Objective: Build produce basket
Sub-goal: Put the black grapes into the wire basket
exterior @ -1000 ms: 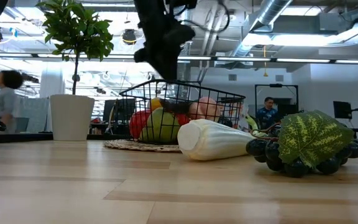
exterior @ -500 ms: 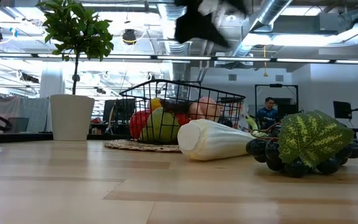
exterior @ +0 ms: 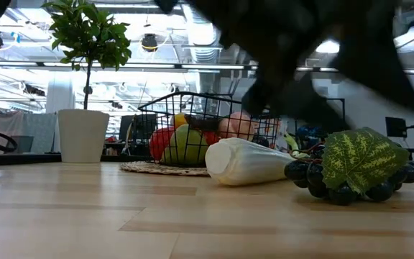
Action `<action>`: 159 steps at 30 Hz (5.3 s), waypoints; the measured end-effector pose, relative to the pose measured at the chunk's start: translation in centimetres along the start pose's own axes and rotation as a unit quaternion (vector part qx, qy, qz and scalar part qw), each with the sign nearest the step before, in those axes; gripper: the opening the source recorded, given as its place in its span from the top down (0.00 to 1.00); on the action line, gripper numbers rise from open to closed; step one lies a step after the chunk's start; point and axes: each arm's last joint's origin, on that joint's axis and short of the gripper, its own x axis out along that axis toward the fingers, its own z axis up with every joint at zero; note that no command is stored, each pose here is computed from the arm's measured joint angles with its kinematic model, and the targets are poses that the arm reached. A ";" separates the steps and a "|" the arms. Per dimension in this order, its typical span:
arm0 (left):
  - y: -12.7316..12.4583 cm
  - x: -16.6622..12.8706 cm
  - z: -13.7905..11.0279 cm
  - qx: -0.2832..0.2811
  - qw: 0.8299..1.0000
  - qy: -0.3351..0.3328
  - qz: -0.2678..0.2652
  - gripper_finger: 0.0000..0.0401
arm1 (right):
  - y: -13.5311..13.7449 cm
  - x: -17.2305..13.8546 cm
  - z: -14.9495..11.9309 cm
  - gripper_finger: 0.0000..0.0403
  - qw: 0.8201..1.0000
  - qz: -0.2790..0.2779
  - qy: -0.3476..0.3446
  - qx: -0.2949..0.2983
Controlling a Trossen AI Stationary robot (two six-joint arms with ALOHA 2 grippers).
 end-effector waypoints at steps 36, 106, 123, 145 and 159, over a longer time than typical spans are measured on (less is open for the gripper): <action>1.6 -4.1 11.0 -0.107 0.991 0.070 0.041 0.99 | 0.0 0.0 0.0 0.24 1.000 0.001 0.000 -0.010; 14.0 -15.3 16.1 -0.262 0.902 0.045 0.341 0.80 | 0.2 0.2 -0.1 0.24 1.000 0.006 -0.007 -0.008; 15.8 -13.3 12.4 -0.409 0.775 0.013 0.482 0.75 | -0.1 0.4 0.4 0.24 1.000 -0.014 -0.020 -0.012; 18.9 -11.2 9.0 -0.464 0.711 0.102 0.518 0.69 | -0.3 0.4 0.6 0.24 0.999 -0.024 -0.027 -0.009; 21.3 -10.7 8.6 -0.474 0.701 0.173 0.504 0.42 | -0.3 0.3 0.5 0.24 0.999 -0.021 -0.028 -0.008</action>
